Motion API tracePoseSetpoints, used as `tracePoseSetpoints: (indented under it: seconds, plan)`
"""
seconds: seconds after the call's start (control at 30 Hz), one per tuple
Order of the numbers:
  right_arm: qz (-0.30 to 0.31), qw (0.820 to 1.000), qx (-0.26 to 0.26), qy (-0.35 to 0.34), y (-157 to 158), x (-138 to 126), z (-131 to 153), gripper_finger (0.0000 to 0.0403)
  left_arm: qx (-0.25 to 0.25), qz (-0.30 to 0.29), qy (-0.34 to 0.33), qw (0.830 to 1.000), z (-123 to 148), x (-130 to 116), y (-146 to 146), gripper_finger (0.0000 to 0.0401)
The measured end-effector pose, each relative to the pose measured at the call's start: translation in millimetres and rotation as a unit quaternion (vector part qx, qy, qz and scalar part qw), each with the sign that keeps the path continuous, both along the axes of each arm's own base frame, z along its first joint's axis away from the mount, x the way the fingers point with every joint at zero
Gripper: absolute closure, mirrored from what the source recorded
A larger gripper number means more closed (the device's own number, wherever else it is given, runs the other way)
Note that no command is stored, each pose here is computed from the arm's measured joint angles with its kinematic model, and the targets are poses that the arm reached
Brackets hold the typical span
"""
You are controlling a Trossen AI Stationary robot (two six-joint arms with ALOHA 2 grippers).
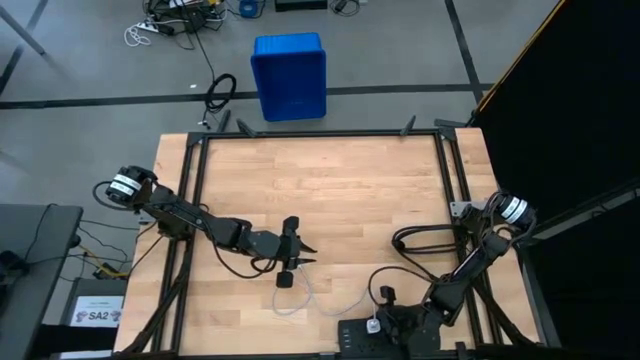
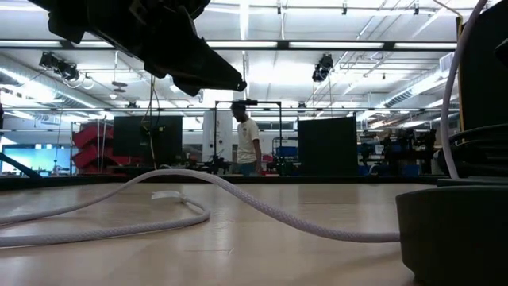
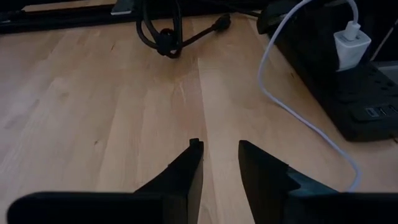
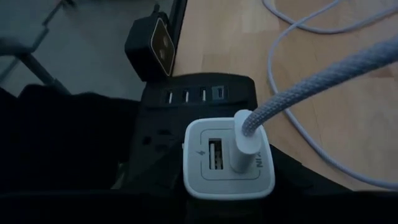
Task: Insert USB
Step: Insert the white charger adapter with the white USB cable into the black outlet extension
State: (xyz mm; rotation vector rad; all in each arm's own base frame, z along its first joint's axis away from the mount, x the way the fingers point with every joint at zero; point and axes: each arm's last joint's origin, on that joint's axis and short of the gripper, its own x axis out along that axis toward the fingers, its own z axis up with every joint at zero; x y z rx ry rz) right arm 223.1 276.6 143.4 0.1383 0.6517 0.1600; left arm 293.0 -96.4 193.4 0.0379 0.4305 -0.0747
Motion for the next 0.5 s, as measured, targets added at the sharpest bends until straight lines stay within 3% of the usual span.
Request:
tracePoseSetpoints:
  seconds: [0.5]
  plan:
    - [-0.019,1.0,0.012,0.01,-4.7,9.0,-7.1,0.0288,0.0,0.0,0.0,1.0,-0.1,0.0,0.0,0.0313]
